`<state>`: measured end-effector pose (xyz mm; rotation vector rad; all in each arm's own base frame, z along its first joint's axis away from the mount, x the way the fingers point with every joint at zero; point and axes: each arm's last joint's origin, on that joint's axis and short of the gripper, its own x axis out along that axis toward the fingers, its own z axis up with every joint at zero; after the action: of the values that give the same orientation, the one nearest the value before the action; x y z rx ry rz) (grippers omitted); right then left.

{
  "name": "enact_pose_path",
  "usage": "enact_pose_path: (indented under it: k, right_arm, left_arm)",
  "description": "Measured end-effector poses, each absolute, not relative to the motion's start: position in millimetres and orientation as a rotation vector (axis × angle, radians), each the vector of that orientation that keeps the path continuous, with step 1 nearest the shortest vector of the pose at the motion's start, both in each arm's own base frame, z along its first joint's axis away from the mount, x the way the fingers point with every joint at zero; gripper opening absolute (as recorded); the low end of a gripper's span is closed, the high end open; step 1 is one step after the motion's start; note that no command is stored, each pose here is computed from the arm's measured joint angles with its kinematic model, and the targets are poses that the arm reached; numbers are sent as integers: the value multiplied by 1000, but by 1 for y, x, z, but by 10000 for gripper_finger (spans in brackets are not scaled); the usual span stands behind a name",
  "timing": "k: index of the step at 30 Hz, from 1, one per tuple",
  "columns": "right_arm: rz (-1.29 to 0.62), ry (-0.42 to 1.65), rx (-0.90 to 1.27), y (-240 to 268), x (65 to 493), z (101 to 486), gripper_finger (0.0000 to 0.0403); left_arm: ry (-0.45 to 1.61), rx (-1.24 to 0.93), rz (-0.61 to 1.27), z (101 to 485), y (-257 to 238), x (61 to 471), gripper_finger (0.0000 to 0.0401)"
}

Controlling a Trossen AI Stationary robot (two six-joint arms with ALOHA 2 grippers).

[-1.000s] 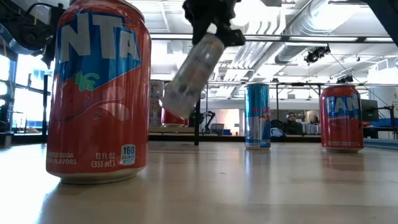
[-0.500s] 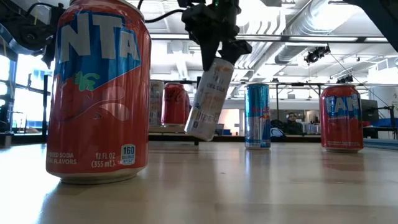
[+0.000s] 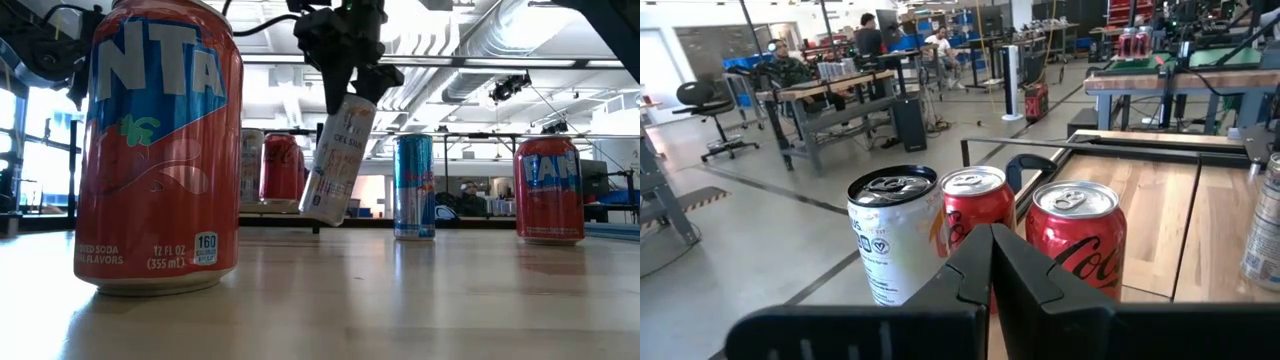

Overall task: Place canned beverage on shelf
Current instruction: Put the white yellow soda can aligned with the other white yellow soda can on the shelf

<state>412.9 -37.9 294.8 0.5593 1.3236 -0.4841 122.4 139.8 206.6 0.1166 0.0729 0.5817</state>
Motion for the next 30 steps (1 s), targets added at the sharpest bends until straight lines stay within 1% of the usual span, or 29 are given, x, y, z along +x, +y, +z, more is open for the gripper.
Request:
enact_pose_path:
  k: [8, 16, 20, 23, 30]
  right_arm:
    - [-470, 1302, 542, -38, 415, 295, 261]
    - [-462, 1289, 535, -39, 418, 293, 301]
    - [-425, 1312, 490, -38, 422, 287, 304]
    - [-403, 1280, 472, -38, 425, 288, 304]
    - [-373, 1242, 446, -35, 426, 301, 304]
  left_arm:
    - [73, 117, 582, 207, 140, 122, 0]
    - [74, 116, 582, 206, 140, 122, 0]
    - [74, 116, 582, 206, 140, 122, 0]
    - [74, 116, 582, 206, 140, 122, 0]
    - [74, 116, 570, 206, 138, 124, 0]
